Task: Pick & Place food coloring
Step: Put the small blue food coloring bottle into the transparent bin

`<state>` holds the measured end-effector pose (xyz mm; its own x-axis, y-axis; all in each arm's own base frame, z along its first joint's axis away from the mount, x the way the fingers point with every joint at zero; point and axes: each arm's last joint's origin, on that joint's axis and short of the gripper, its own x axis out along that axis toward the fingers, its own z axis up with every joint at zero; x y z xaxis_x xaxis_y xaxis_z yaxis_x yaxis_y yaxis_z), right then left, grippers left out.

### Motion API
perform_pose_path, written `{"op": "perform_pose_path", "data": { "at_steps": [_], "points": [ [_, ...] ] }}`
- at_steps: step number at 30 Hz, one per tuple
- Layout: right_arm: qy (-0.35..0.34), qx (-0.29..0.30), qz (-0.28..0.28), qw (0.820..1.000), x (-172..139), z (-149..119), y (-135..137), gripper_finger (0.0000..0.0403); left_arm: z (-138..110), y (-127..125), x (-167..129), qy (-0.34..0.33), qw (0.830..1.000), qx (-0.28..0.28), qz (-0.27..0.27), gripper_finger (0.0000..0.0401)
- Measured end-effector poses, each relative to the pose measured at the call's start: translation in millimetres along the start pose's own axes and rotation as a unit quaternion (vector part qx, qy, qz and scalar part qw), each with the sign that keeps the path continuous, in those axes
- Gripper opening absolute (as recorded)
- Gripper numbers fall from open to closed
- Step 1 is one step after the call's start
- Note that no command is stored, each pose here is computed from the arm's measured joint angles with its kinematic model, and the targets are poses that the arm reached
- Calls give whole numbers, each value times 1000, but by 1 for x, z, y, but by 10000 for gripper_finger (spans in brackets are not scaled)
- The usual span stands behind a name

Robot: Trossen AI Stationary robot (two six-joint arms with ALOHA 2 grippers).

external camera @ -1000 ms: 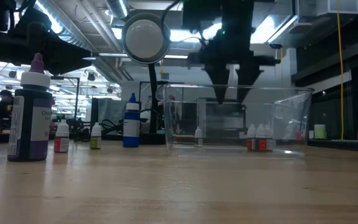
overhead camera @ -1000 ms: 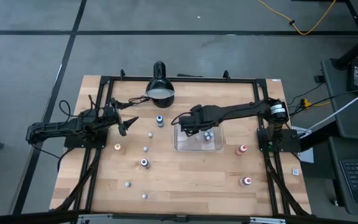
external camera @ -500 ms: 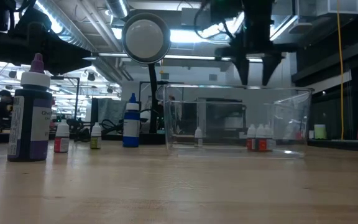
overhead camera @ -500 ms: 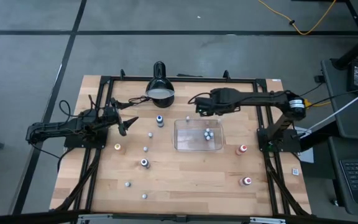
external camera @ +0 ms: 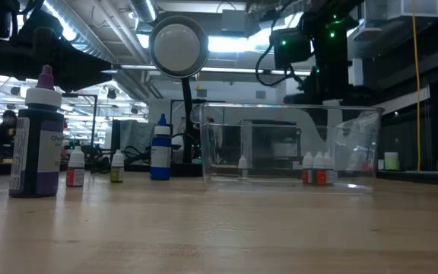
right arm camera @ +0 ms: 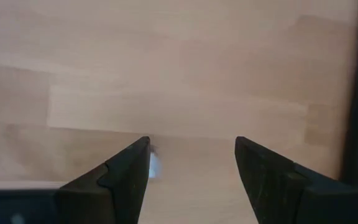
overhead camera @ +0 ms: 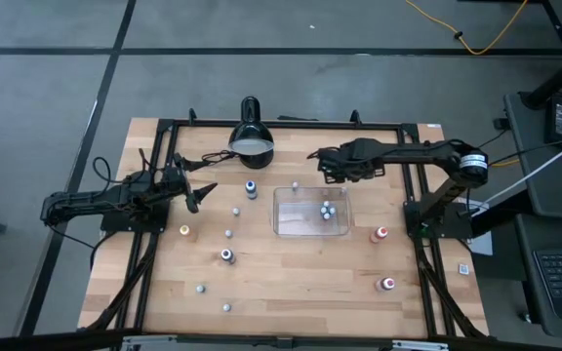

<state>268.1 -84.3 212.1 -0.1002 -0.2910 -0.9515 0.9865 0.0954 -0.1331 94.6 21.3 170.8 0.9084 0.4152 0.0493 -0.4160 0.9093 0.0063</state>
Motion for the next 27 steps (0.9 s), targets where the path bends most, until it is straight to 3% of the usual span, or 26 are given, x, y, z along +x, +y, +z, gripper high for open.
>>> {"op": "perform_pose_path", "data": {
  "at_steps": [6,15,20,27],
  "points": [
    [19,24,30,999,8,10,0,236,0,0,0,0,1000,0,0,347],
    [150,79,60,984,25,33,-10,236,0,0,0,0,1000,0,0,347],
    [229,61,85,968,37,35,-7,236,0,0,0,0,1000,0,0,347],
    [245,59,91,963,40,35,-6,236,0,0,0,0,1000,0,0,347]
  ]
}}
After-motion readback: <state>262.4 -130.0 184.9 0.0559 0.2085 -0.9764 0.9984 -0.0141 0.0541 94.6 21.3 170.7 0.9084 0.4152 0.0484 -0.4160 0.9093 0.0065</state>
